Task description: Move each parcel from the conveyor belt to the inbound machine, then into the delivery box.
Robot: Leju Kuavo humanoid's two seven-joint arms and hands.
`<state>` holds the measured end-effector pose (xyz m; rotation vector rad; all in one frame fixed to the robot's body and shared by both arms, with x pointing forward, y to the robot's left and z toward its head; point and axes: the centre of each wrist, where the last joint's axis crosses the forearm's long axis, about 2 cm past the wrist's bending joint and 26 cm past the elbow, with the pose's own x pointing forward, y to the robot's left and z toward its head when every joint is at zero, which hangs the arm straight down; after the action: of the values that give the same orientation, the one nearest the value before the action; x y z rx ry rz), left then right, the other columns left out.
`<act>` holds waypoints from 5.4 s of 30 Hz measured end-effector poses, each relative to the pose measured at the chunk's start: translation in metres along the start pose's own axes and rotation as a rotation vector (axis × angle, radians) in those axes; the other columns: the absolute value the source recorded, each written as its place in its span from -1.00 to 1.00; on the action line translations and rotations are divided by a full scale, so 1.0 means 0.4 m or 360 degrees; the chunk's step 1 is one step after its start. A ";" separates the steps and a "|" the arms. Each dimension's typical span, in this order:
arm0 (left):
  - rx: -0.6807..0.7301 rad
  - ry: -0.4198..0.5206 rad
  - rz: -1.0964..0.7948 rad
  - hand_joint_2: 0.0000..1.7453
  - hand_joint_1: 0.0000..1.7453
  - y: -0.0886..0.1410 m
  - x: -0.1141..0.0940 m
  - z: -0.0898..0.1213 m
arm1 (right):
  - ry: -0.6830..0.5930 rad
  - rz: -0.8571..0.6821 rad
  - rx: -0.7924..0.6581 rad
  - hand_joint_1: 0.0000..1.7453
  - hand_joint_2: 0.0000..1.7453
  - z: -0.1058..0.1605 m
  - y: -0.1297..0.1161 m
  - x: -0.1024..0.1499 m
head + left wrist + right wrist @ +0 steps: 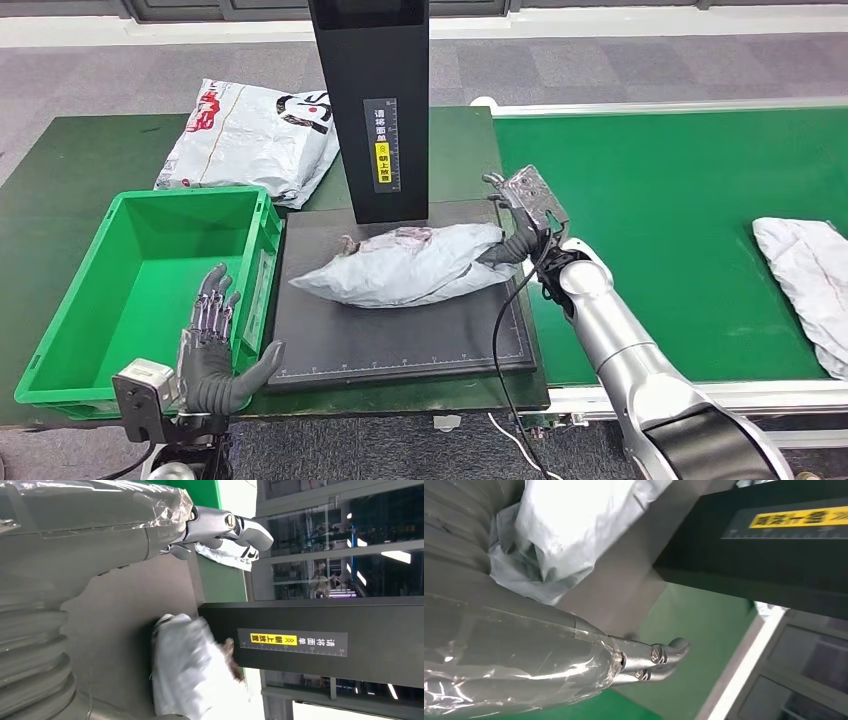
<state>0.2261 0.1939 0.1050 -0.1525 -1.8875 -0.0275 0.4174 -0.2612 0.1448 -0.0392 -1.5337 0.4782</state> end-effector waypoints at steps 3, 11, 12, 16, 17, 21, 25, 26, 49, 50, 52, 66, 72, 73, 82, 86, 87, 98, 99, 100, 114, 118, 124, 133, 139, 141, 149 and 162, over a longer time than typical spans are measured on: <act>-0.0007 0.0002 0.0004 1.00 -1.00 -0.003 -0.002 -0.004 | 0.0044 0.0011 0.0015 -1.00 1.00 0.001 0.012 -0.011; -0.0012 0.0004 0.0011 1.00 -1.00 -0.005 -0.004 -0.017 | 0.0151 0.0009 0.0030 -1.00 1.00 -0.007 0.064 -0.022; -0.0010 0.0005 0.0012 1.00 -1.00 -0.005 -0.003 -0.017 | 0.0163 -0.0019 0.0040 -1.00 0.50 -0.008 0.069 -0.023; -0.0006 0.0008 0.0013 1.00 -1.00 -0.005 -0.003 -0.017 | 0.0171 -0.0202 0.0133 -1.00 -1.00 -0.006 0.078 -0.035; -0.0005 0.0009 0.0012 1.00 -1.00 -0.005 -0.004 -0.016 | 0.0159 -0.0261 0.0155 -1.00 -1.00 -0.005 0.078 -0.037; -0.0001 0.0013 0.0010 1.00 -1.00 -0.005 -0.005 -0.014 | 0.0061 -0.0634 0.0244 -1.00 -1.00 0.000 0.061 -0.042; 0.0000 0.0020 0.0010 1.00 -1.00 -0.005 -0.008 -0.012 | 0.0012 -0.0786 0.0244 -1.00 0.00 0.007 0.039 -0.048; 0.0000 0.0022 0.0010 1.00 -1.00 -0.005 -0.009 -0.011 | 0.0010 -0.0792 0.0238 -1.00 0.50 0.009 0.035 -0.050; 0.0027 0.0060 -0.0010 1.00 -1.00 -0.007 -0.018 0.008 | -0.0355 -0.1118 0.0165 -1.00 -1.00 0.146 0.054 -0.039; 0.0028 0.0064 -0.0015 1.00 -1.00 -0.009 -0.017 0.011 | -0.0357 -0.1125 0.0136 -1.00 -1.00 0.157 0.052 -0.039; 0.0028 0.0073 -0.0021 1.00 -1.00 -0.013 -0.016 0.015 | -0.0361 -0.1153 0.0089 -1.00 -1.00 0.177 0.048 -0.042; 0.0032 0.0114 -0.0103 1.00 -1.00 -0.030 -0.001 0.019 | -0.0519 -0.0903 -0.0450 -1.00 -1.00 0.271 -0.041 -0.028; 0.0062 0.0034 -0.0441 1.00 -1.00 -0.023 0.032 0.006 | -0.0645 -0.0595 -0.0793 -1.00 1.00 0.353 -0.032 0.010; 0.0063 0.0015 -0.0525 1.00 -1.00 -0.022 0.039 -0.002 | -0.0672 -0.0575 -0.0822 -1.00 1.00 0.369 -0.023 0.015; 0.0049 -0.0090 -0.0786 1.00 -1.00 -0.030 0.074 -0.050 | -0.0792 -0.0537 -0.0945 -1.00 1.00 0.437 0.010 0.054; -0.0011 -0.0177 -0.0963 1.00 -1.00 -0.053 0.096 -0.112 | -0.0820 -0.0492 -0.1051 -1.00 1.00 0.463 0.023 0.061; -0.0033 -0.0200 -0.1015 1.00 -1.00 -0.063 0.104 -0.137 | -0.0823 -0.0488 -0.1075 -1.00 1.00 0.468 0.026 0.063; -0.0863 -0.0309 -0.1504 1.00 -1.00 -0.277 0.154 -0.397 | -0.0840 -0.0556 -0.1110 -1.00 1.00 0.452 0.033 0.083; -0.0967 -0.0292 -0.1519 1.00 -1.00 -0.295 0.149 -0.411 | -0.0847 -0.0560 -0.1103 -1.00 1.00 0.446 0.032 0.085; -0.1068 -0.0274 -0.1537 1.00 -1.00 -0.312 0.142 -0.423 | -0.0854 -0.0564 -0.1096 -1.00 1.00 0.438 0.032 0.088; -0.1879 0.0031 -0.1710 1.00 -1.00 -0.379 0.049 -0.453 | -0.0870 -0.0586 -0.1057 -1.00 1.00 0.382 0.032 0.103; -0.2408 0.0271 -0.1790 1.00 -1.00 -0.364 -0.003 -0.426 | -0.0840 -0.0596 -0.1038 -1.00 1.00 0.360 0.036 0.093; -0.2488 0.0325 -0.1896 1.00 -1.00 -0.351 -0.012 -0.430 | -0.0820 -0.0603 -0.1029 -1.00 1.00 0.350 0.038 0.087; -0.2657 0.0306 -0.2471 1.00 0.93 -0.307 -0.049 -0.414 | -0.0827 -0.0620 -0.1031 -1.00 1.00 0.335 0.045 0.072; -0.2578 0.0282 -0.2603 1.00 1.00 -0.306 -0.046 -0.420 | -0.0860 -0.0641 -0.1018 -1.00 1.00 0.334 0.048 0.068; -0.2562 0.0278 -0.2610 1.00 1.00 -0.306 -0.040 -0.429 | -0.0865 -0.0651 -0.1007 -1.00 1.00 0.336 0.050 0.065; -0.2510 0.0241 -0.2590 1.00 1.00 -0.304 -0.023 -0.453 | -0.0869 -0.0674 -0.0992 -1.00 1.00 0.341 0.056 0.056; -0.2401 0.0199 -0.2519 1.00 1.00 -0.300 -0.009 -0.473 | -0.0857 -0.0677 -0.0984 -1.00 1.00 0.347 0.060 0.050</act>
<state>0.3914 0.0567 0.1682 0.3586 -1.0171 -2.3807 0.2770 -0.2705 0.1638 -0.0641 -2.1033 -0.3683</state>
